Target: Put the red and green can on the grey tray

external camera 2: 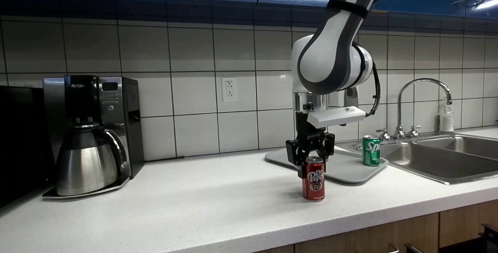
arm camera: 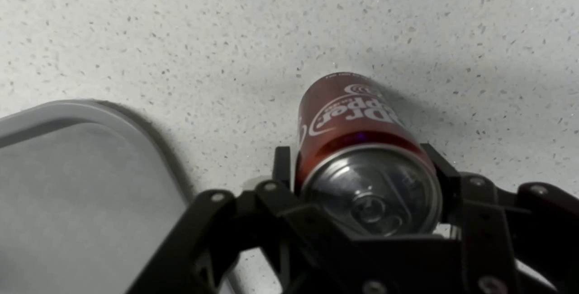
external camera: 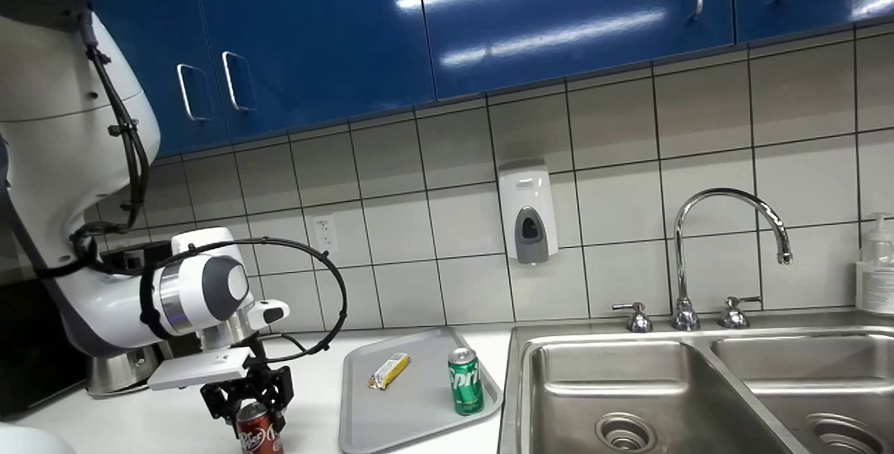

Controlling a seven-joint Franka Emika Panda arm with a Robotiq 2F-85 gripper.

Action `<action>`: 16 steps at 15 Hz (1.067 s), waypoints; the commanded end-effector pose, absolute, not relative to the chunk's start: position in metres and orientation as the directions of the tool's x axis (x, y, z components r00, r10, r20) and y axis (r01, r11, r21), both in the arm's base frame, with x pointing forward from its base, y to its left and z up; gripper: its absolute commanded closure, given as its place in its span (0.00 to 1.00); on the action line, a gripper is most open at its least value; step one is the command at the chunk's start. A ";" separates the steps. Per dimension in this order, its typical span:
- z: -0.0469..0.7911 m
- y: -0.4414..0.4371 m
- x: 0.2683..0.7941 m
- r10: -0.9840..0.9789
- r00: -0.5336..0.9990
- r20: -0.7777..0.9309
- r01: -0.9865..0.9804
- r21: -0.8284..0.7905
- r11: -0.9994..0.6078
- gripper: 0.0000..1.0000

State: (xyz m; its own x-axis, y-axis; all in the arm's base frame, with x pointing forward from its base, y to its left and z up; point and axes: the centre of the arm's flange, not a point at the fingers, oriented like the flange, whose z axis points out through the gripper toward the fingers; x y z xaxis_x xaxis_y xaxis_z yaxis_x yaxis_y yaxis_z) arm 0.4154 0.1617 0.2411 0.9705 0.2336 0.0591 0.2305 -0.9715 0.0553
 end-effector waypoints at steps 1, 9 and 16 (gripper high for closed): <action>0.239 0.167 0.422 0.229 0.971 0.070 0.224 0.068 -0.972 0.58; 0.265 0.169 0.418 0.217 0.972 0.092 0.210 0.084 -0.974 0.62; 0.301 0.174 0.414 0.173 0.978 0.118 0.162 0.100 -0.982 0.62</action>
State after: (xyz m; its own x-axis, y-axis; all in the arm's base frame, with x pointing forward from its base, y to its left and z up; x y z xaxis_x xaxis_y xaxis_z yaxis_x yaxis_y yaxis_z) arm 0.4177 0.1697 0.2728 0.9740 0.2012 0.1043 0.1952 -0.9786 0.0655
